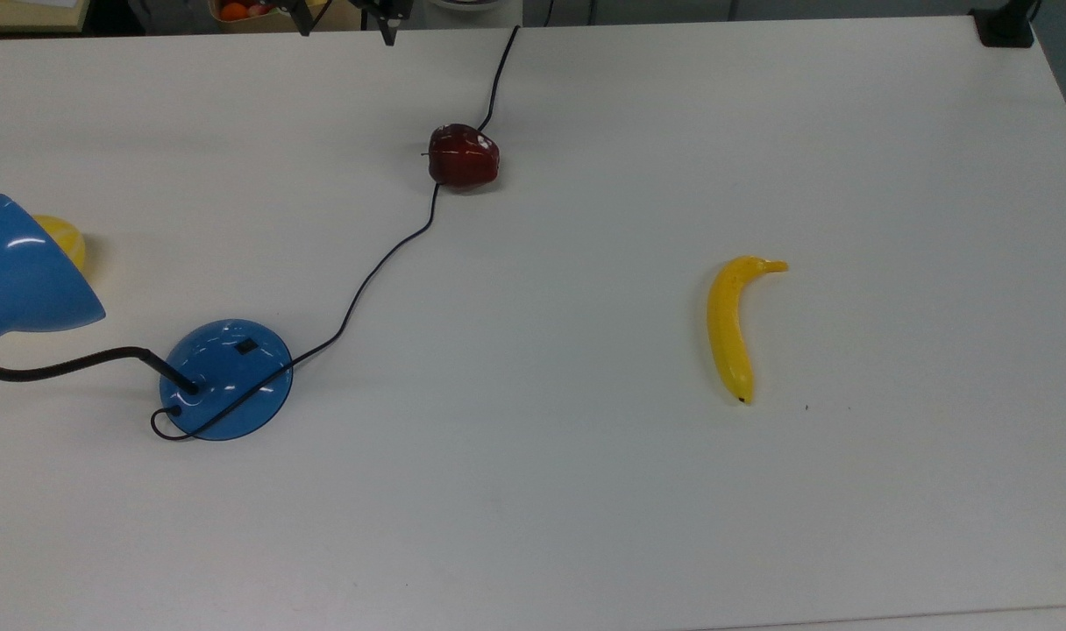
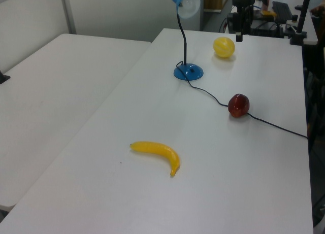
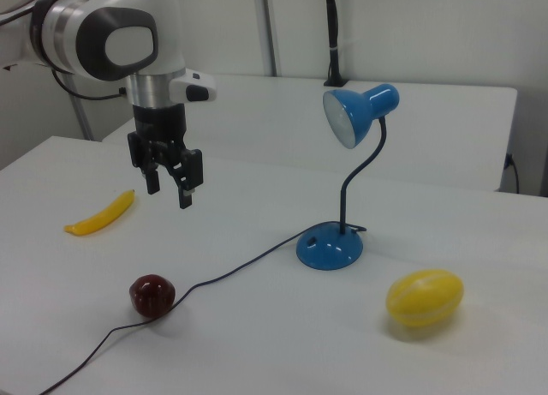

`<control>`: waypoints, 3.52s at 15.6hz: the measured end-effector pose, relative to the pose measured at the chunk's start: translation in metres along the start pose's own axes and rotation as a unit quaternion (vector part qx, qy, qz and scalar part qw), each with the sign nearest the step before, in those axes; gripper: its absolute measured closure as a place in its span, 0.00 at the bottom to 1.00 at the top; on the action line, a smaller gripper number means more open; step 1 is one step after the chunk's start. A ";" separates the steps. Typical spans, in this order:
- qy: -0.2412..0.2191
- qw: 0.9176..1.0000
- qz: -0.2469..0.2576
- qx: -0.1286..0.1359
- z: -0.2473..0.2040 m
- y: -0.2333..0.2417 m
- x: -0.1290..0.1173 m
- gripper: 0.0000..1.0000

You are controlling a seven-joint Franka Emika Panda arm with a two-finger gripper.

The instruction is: Turn on desk lamp

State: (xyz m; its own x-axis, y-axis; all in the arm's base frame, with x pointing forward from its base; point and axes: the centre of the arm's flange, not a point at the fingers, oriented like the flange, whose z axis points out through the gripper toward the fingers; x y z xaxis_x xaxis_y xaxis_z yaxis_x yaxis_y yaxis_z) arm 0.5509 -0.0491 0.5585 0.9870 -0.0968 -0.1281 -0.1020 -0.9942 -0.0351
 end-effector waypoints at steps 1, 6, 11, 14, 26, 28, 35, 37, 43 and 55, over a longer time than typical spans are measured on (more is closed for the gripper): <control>0.007 1.000 0.001 0.000 -0.001 0.000 0.002 0.28; 0.071 0.996 0.052 0.005 0.003 0.025 0.029 0.86; 0.134 0.984 0.116 0.013 0.037 0.072 0.072 0.99; 0.173 0.973 0.151 0.017 0.066 0.098 0.099 0.99; 0.267 0.935 0.235 0.009 0.169 0.109 0.167 0.99; 0.271 0.933 0.236 0.012 0.173 0.105 0.172 0.99; 0.266 0.935 0.232 0.007 0.188 0.093 0.183 0.99; 0.263 0.936 0.232 0.001 0.196 0.088 0.187 0.99; 0.265 0.935 0.234 -0.001 0.198 0.088 0.192 0.99; 0.272 0.934 0.232 -0.018 0.199 0.085 0.196 0.99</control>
State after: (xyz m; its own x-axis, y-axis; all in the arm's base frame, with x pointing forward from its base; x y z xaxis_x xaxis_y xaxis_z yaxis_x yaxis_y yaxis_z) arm 0.7107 -0.1434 0.3335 0.7558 -0.5171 0.4018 -0.5396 -0.8394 -0.0654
